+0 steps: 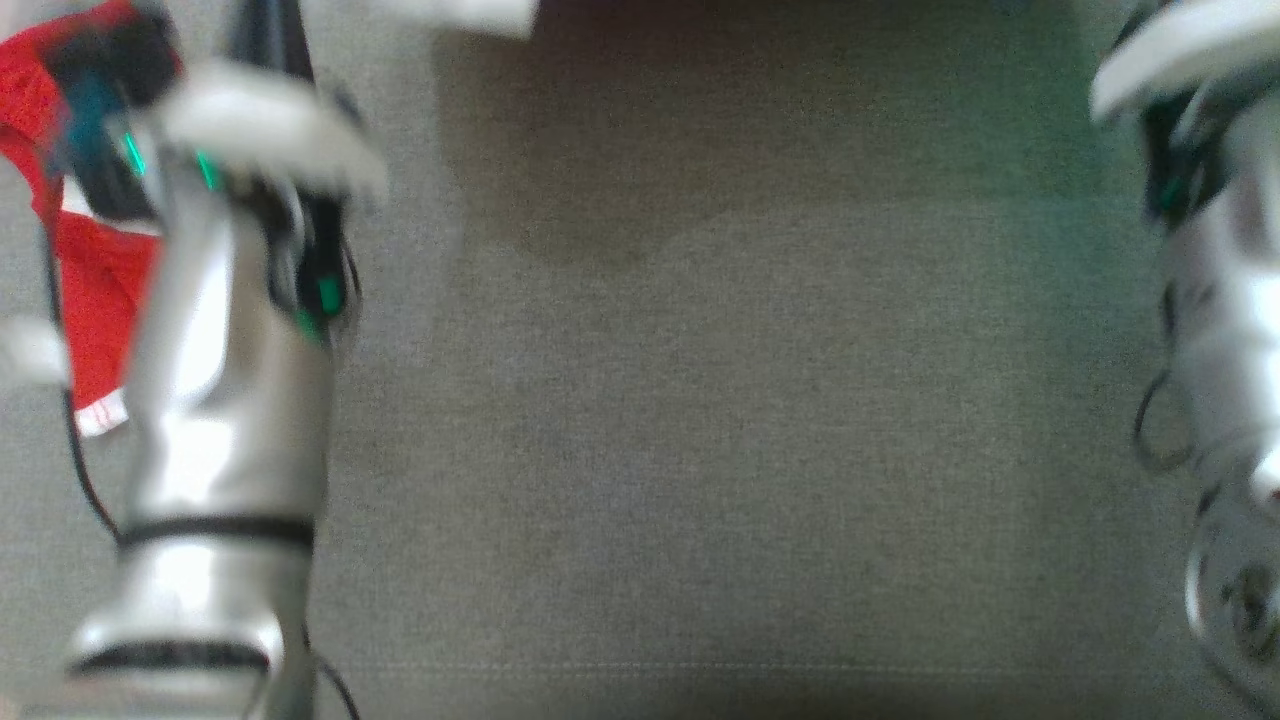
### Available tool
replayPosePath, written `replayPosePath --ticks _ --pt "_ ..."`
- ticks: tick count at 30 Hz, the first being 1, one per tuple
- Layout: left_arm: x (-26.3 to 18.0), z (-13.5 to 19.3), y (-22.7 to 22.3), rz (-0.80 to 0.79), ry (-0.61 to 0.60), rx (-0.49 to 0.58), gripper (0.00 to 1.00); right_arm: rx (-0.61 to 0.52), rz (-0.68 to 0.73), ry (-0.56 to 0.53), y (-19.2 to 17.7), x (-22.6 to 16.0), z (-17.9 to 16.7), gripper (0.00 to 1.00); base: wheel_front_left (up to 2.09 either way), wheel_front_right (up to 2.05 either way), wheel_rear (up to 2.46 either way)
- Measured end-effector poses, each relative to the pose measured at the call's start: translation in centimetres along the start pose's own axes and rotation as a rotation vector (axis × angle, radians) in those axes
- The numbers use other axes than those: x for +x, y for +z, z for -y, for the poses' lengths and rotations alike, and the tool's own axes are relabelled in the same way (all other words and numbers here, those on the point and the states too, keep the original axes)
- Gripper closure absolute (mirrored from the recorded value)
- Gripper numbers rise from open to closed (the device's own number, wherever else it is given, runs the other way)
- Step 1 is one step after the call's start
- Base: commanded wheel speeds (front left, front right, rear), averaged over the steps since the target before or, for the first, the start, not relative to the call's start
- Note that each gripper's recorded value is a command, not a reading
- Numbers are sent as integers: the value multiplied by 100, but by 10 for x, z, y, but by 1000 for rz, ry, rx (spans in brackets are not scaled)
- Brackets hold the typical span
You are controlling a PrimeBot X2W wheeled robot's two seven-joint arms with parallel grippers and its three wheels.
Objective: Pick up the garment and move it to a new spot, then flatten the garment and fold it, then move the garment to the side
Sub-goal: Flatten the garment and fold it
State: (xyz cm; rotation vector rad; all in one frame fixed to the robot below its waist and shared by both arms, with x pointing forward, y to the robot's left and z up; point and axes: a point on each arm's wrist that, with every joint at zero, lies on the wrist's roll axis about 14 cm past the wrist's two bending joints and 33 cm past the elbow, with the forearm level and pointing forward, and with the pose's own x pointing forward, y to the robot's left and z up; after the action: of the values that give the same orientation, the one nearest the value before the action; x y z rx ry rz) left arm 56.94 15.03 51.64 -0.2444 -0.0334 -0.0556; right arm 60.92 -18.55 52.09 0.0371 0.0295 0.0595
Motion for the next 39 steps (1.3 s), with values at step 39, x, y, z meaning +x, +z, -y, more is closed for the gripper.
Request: replayPosePath --ticks 39 --pt "-263 4 -90 -237 105 -191 100 210 -428 39 -138 -249 -17 100 0 0 0"
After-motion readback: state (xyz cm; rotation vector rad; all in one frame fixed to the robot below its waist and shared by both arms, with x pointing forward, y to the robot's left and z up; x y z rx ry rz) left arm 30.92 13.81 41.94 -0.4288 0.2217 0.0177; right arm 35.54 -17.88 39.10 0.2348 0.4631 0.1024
